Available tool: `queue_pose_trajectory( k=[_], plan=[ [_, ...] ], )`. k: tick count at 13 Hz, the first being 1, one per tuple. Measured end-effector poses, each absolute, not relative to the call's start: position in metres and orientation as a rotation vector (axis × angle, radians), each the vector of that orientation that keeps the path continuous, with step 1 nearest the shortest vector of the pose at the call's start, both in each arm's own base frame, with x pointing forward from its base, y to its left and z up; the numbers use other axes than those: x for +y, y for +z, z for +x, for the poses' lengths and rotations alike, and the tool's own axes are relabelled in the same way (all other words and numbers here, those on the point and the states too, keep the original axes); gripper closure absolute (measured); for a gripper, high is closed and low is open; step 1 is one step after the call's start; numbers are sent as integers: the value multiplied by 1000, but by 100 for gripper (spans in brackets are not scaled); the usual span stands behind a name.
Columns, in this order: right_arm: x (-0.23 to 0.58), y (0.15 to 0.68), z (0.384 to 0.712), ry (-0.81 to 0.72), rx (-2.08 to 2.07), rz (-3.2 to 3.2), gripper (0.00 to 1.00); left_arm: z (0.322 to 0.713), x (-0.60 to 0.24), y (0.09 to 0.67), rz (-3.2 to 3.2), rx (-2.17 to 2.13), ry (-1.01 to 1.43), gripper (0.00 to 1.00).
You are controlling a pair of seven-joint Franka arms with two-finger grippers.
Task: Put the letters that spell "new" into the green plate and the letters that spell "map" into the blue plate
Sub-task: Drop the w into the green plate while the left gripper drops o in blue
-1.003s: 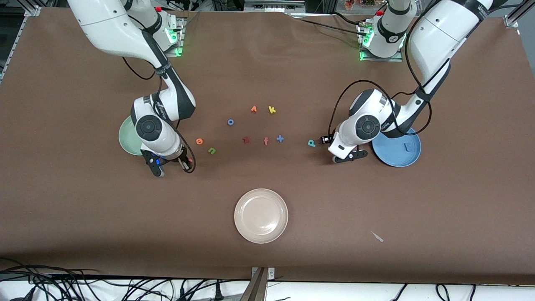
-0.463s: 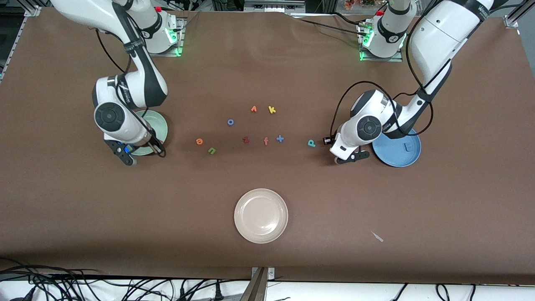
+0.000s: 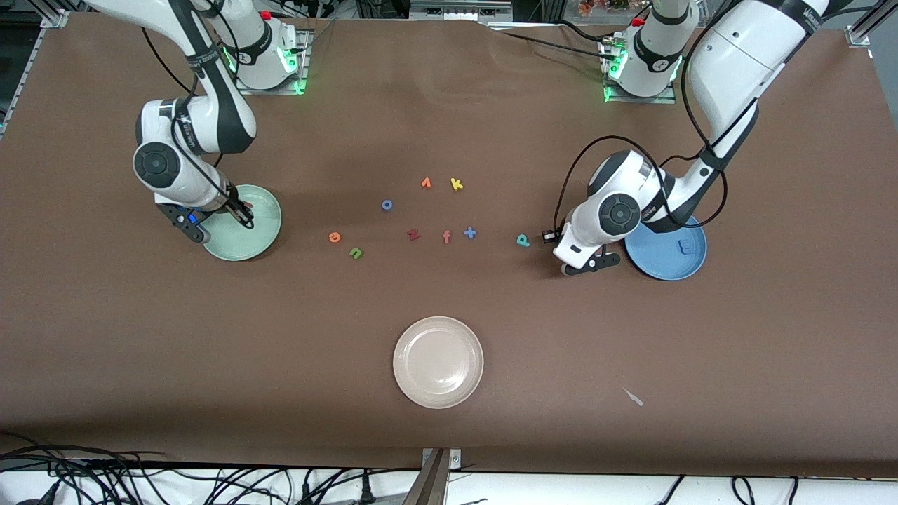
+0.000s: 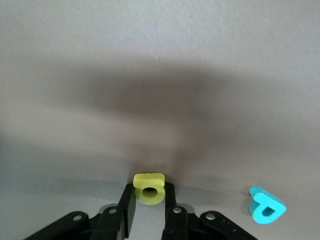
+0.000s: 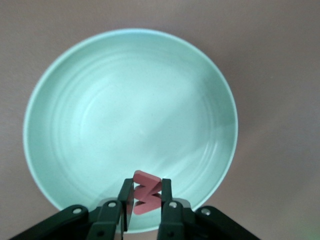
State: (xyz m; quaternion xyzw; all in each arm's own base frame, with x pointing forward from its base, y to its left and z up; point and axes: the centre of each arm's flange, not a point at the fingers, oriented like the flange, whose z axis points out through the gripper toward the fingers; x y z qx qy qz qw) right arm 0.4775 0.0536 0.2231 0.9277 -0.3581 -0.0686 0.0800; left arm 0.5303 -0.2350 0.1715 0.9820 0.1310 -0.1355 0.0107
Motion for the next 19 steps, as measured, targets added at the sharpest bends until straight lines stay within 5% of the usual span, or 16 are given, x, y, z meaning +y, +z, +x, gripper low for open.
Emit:
queue_pose_trajectory(
  k=[3, 8, 12, 18, 19],
  plan=[
    [53, 213, 467, -209, -1068, 2775, 60, 555, -205, 214, 3145, 392, -555, 72],
    [62, 246, 479, -123, -1064, 2831, 3, 588, -85, 253, 3116, 126, -725, 72],
    [119, 265, 484, -71, -1054, 2885, 0, 585, -18, 227, 3069, 17, -773, 72],
    [212, 225, 468, 23, -1115, 2931, 5, 581, -3, 185, 3054, -28, -747, 72],
    [220, 219, 467, 32, -1116, 2937, 6, 582, -4, 186, 3054, -30, -743, 66]
  ],
)
